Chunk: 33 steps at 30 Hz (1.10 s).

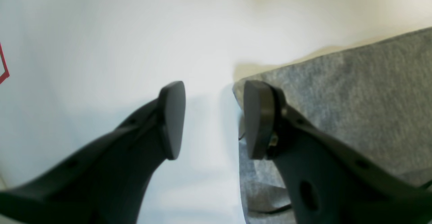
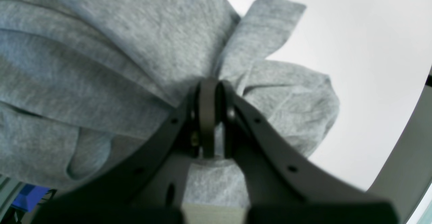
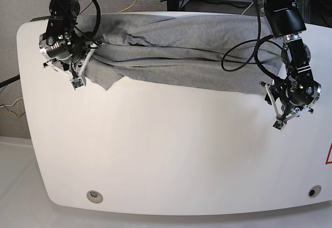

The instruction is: Fold the T-shirt properly

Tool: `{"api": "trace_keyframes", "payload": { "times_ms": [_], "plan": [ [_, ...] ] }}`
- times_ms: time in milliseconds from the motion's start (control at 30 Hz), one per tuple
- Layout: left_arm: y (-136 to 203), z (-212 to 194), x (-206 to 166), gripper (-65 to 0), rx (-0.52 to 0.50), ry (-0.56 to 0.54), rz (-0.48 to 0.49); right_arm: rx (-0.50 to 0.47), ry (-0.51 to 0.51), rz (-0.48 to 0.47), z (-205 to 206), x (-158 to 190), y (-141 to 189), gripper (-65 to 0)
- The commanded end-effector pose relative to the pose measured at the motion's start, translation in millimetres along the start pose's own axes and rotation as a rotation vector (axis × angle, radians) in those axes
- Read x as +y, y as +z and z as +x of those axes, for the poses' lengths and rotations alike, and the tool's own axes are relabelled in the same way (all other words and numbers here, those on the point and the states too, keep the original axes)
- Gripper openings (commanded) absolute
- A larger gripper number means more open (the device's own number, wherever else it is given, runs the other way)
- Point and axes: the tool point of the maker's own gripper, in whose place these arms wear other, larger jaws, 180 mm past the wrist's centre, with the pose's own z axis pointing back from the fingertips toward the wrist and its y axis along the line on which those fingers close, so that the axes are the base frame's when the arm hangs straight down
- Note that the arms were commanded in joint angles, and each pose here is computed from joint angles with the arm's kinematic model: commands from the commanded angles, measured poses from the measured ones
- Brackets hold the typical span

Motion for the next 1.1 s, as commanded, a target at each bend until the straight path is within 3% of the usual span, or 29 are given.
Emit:
{"api": "trace_keyframes", "payload": {
  "times_ms": [0, 433, 767, 1067],
  "plan": [
    [6.3, 10.8, 10.4, -38.0, -0.037, -0.002, 0.026, -0.035, 0.011, -0.016, 9.1, -4.8, 5.8, -63.7],
    [5.1, 4.9, 8.1, -38.0, -0.026, -0.001, 0.022, -0.032, 0.01, -0.015, 8.5, -4.7, 5.1, -61.9],
    [4.9, 4.3, 7.8, -38.0, -0.025, -0.001, 0.021, -0.036, 0.011, -0.017, 9.2, -5.0, 5.5, -27.3],
    [4.9, 4.1, 8.0, -38.0, -0.024, -0.001, 0.022, -0.043, 0.007, -0.022, 11.9, -7.3, 6.2, -29.9]
  ]
}}
